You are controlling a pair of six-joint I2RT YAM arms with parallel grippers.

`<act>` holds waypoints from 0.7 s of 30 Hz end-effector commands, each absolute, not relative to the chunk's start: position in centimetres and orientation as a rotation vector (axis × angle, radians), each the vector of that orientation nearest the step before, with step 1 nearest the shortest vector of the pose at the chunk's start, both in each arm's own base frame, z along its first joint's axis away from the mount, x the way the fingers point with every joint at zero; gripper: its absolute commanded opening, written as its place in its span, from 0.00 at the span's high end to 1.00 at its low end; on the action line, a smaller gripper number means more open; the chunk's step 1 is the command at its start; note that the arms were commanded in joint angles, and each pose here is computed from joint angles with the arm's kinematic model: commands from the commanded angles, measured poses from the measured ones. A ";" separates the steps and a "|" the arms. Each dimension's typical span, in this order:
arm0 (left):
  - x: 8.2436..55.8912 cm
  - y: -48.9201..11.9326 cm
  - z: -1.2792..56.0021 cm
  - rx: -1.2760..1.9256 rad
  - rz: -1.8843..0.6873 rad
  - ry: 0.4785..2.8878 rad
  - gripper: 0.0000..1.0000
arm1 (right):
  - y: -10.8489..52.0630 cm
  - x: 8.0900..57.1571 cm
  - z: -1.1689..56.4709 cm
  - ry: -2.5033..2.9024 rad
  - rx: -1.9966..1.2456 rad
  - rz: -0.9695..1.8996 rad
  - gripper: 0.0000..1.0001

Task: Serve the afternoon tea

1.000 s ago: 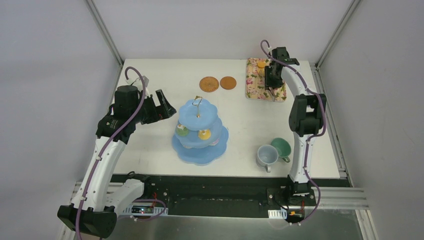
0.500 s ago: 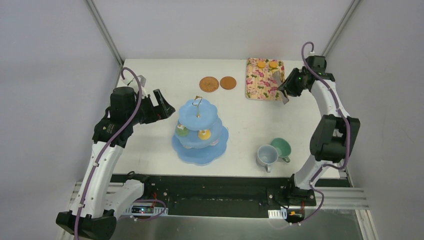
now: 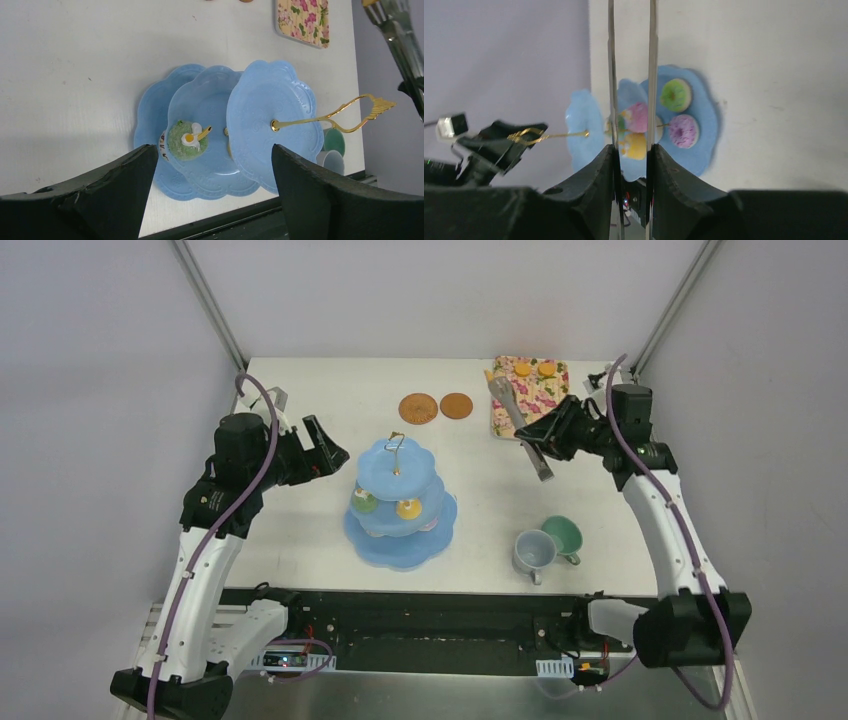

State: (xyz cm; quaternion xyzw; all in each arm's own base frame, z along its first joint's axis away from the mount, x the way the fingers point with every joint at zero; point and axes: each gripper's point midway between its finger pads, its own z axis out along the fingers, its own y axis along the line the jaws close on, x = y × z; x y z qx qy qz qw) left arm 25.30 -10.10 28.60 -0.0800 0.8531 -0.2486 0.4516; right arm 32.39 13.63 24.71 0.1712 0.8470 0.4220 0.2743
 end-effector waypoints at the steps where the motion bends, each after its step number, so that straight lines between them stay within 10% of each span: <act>1: 25.8 -10.8 30.6 -0.200 -0.670 2.045 0.13 | 18.4 28.5 30.8 2.160 0.256 1.314 0.80; 21: 25.6 -11.1 30.4 -0.205 -0.697 2.046 0.13 | 26.5 18.6 31.0 2.319 -0.064 1.350 0.80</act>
